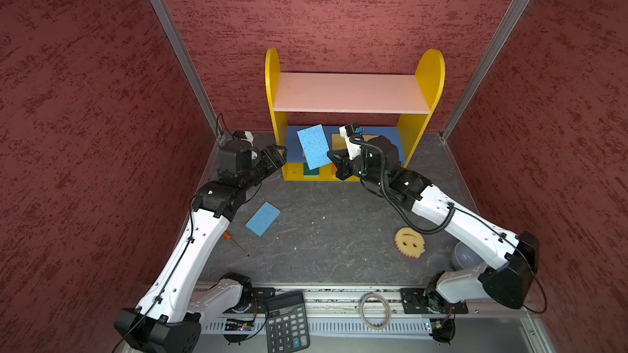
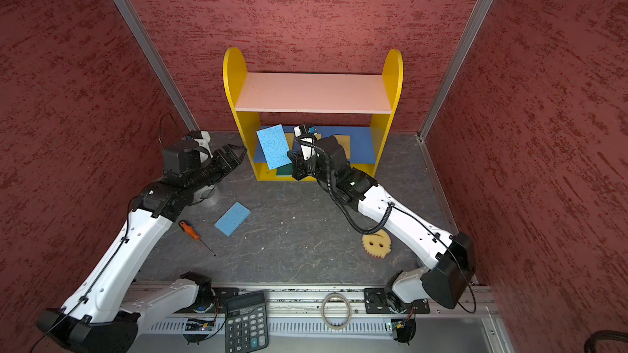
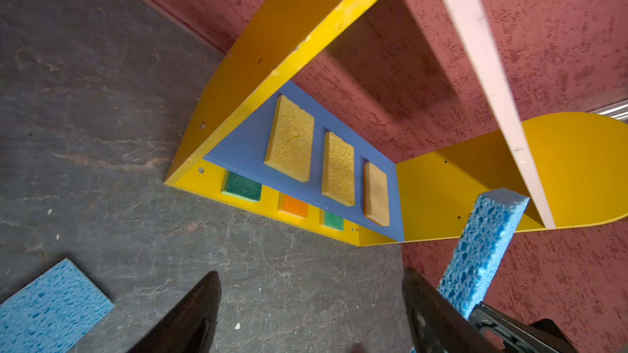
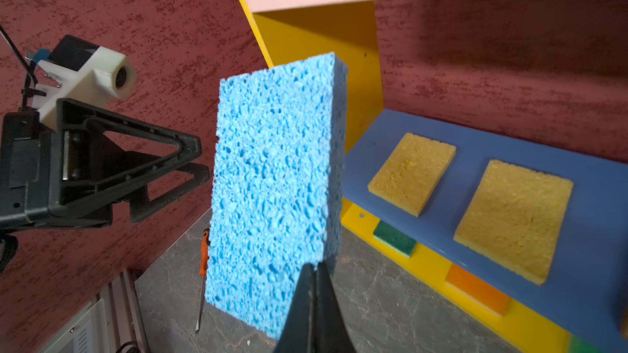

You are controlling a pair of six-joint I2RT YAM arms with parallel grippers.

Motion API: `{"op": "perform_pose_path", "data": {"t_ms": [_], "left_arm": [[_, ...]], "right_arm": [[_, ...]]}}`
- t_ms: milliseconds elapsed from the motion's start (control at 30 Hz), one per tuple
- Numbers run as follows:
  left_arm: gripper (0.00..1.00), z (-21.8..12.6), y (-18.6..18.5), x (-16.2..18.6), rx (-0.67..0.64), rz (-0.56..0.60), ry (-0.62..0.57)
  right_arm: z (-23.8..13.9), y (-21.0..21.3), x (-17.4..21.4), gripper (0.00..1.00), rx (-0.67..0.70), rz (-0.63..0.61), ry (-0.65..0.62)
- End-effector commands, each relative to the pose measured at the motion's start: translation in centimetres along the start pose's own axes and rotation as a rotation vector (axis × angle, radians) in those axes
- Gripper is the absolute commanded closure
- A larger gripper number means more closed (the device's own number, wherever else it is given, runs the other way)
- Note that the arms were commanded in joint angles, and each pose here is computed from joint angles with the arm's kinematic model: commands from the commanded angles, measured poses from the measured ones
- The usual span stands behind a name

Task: Place and organize the cleaning sponges onto the shelf
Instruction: 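Lift the blue sponge toward the pink upper board while the left gripper rises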

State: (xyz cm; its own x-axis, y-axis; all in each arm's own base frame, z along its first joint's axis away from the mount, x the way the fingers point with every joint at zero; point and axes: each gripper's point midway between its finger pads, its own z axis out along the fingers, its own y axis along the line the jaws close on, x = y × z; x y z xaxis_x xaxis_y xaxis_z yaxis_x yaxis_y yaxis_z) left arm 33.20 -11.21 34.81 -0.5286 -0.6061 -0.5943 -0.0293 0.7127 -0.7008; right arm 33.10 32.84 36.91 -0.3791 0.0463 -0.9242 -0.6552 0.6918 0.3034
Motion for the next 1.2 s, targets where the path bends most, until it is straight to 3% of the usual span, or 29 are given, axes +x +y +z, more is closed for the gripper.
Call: {"op": "perform_pose_path", "data": {"t_ms": [0, 167, 333, 633, 800, 933, 1167], "left_arm": [[0.17, -0.9, -2.6, -1.4, 0.066, 0.07, -0.033], [0.18, -1.4, -5.6, -3.3, 0.128, 0.103, -0.067], [0.17, -2.8, -12.0, -6.4, 0.314, 0.156, -0.102], [0.18, -5.3, -19.0, -14.8, 0.416, 0.253, -0.386], [0.18, -5.7, -21.9, -17.5, 0.419, 0.275, -0.467], [0.19, -5.1, -24.4, -16.2, 0.458, 0.301, -0.398], [0.22, -3.6, -25.6, -11.4, 0.399, 0.439, -0.311]], "right_arm": [[-1.3, 0.7, -3.0, 1.0, 0.013, -0.053, -0.05], [-2.0, 1.3, -6.2, 1.0, 0.027, -0.086, -0.106], [-2.3, 0.5, -9.7, 1.0, 0.112, -0.133, -0.184], [-3.6, 0.6, -17.3, 1.0, 0.204, -0.206, -0.449], [-4.2, 0.4, -21.7, 1.0, 0.292, -0.283, -0.624], [-3.0, 0.1, -22.8, 1.0, 0.32, -0.245, -0.626], [0.3, -1.2, -21.5, 1.0, 0.341, -0.089, -0.476]]}}
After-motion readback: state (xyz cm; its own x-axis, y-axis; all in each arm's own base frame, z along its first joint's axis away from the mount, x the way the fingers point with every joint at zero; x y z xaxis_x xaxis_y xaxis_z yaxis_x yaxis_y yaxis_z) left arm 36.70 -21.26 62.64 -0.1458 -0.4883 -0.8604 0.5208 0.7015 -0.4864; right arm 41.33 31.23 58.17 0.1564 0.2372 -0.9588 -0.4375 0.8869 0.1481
